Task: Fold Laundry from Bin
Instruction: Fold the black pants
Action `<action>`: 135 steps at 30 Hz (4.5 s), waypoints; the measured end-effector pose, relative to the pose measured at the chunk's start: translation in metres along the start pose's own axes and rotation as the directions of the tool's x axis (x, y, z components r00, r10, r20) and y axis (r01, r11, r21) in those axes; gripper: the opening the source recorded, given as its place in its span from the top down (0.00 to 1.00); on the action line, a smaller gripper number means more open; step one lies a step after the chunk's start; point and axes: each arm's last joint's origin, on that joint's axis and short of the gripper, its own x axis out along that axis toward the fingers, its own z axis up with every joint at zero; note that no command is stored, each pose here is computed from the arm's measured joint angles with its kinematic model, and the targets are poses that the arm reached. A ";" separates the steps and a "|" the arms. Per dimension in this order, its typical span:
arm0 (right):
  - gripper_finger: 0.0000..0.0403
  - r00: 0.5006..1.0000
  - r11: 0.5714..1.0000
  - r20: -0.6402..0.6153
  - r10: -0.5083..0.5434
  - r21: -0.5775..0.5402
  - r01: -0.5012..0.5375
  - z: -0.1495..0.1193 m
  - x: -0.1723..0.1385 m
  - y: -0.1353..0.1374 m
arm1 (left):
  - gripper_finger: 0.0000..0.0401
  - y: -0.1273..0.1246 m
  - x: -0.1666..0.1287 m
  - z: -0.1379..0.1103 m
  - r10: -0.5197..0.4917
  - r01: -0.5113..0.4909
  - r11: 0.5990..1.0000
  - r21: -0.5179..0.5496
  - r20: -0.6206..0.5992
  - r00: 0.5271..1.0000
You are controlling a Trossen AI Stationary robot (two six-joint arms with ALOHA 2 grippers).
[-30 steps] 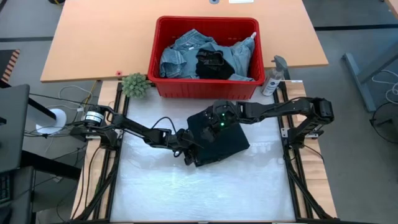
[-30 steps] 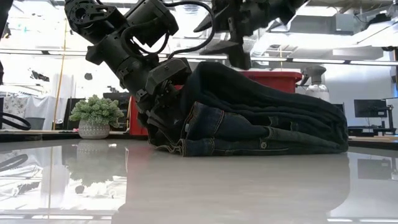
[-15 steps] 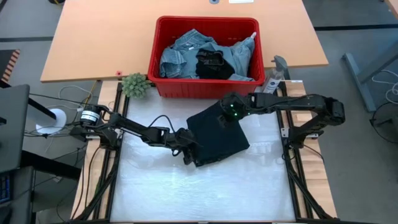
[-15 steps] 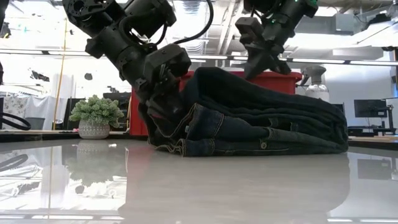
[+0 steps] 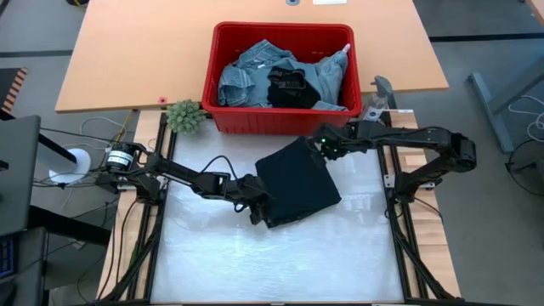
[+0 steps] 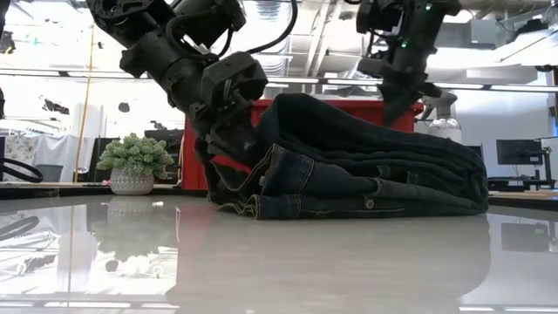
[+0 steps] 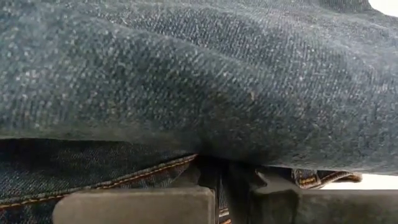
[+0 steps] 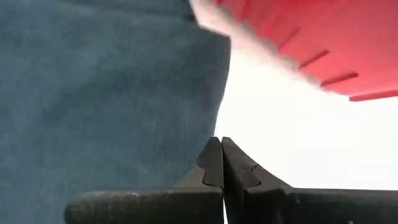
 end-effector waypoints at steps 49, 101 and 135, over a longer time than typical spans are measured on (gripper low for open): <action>0.96 0.980 0.979 -0.151 0.129 -0.139 -0.151 -0.035 0.106 0.059 | 1.00 0.003 -0.073 0.069 -0.031 0.058 0.997 -0.044 0.461 0.887; 0.95 0.919 0.910 0.075 0.387 -0.191 -0.367 0.023 0.101 0.070 | 1.00 -0.032 0.024 -0.042 0.099 -0.096 0.994 -0.044 0.057 0.993; 0.96 0.942 0.939 0.030 0.333 -0.104 -0.329 -0.161 0.084 0.088 | 1.00 -0.043 -0.003 -0.002 -0.047 0.050 0.998 -0.026 0.093 0.995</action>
